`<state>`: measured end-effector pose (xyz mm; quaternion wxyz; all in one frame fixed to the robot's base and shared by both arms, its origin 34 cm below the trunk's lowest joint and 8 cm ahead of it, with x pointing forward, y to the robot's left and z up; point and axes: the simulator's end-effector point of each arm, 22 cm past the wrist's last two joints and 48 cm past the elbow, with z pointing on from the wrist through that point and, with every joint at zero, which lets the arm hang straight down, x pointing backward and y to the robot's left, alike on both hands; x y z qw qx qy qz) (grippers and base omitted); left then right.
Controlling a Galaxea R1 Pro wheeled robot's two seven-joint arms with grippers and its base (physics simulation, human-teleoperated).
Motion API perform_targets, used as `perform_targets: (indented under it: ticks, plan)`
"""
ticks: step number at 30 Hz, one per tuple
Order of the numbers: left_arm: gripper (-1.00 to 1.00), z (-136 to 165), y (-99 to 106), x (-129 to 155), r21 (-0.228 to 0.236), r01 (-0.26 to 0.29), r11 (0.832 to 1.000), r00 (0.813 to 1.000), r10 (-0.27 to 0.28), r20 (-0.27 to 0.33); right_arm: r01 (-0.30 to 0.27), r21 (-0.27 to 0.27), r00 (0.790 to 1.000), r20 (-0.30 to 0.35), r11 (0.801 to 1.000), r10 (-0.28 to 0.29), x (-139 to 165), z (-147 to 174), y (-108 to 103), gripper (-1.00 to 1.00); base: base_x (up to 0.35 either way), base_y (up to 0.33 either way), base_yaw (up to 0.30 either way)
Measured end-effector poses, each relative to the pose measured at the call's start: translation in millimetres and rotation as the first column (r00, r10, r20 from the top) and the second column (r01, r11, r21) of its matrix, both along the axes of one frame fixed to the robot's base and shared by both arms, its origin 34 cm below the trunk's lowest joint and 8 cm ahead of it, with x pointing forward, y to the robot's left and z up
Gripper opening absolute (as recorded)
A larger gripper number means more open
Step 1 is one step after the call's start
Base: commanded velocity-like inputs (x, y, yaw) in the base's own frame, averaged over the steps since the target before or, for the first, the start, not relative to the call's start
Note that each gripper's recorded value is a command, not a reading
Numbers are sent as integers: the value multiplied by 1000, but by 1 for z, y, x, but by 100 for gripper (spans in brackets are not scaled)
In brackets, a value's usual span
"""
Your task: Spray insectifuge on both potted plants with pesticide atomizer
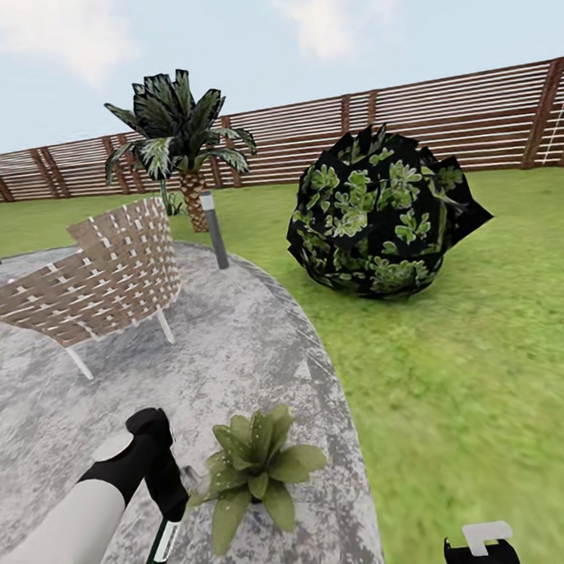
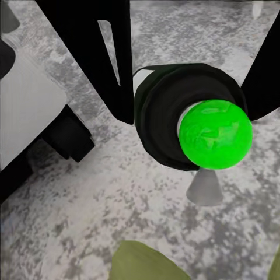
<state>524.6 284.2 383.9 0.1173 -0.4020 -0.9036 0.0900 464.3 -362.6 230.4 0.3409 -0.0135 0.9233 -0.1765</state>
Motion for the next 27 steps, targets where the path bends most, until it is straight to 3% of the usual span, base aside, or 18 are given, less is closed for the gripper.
perform_targets:
  ticks: [7, 13, 16, 21, 27]
  plan:
    - [-100, 0, 7, 1, 12, -4, 1000, 1000, 4, 5, 0, 0, 1000, 0, 1000, 0, 0, 0, 0, 100, -83, -285, 279]
    - [-100, -3, 24, 4, 51, -10, 999, 1000, 8, 28, 0, 0, 1000, 0, 1000, 0, 0, 0, 0, 100, 33, -270, 279]
    - [-100, -5, 27, 3, 59, -9, 998, 1000, 7, 31, 0, 0, 1000, 0, 1000, 0, 0, 0, 0, 100, 12, -63, 279]
    - [-100, -30, 45, -24, 108, -1, 994, 1000, -1, 19, -2, 2, 1000, -1, 1000, 2, 0, 0, 1, 100, 1, -6, 279]
    - [-100, -31, 35, -21, 92, -6, 996, 999, 3, 32, -2, 2, 1000, 0, 1000, 2, 0, 0, 2, 100, 0, 0, 268]
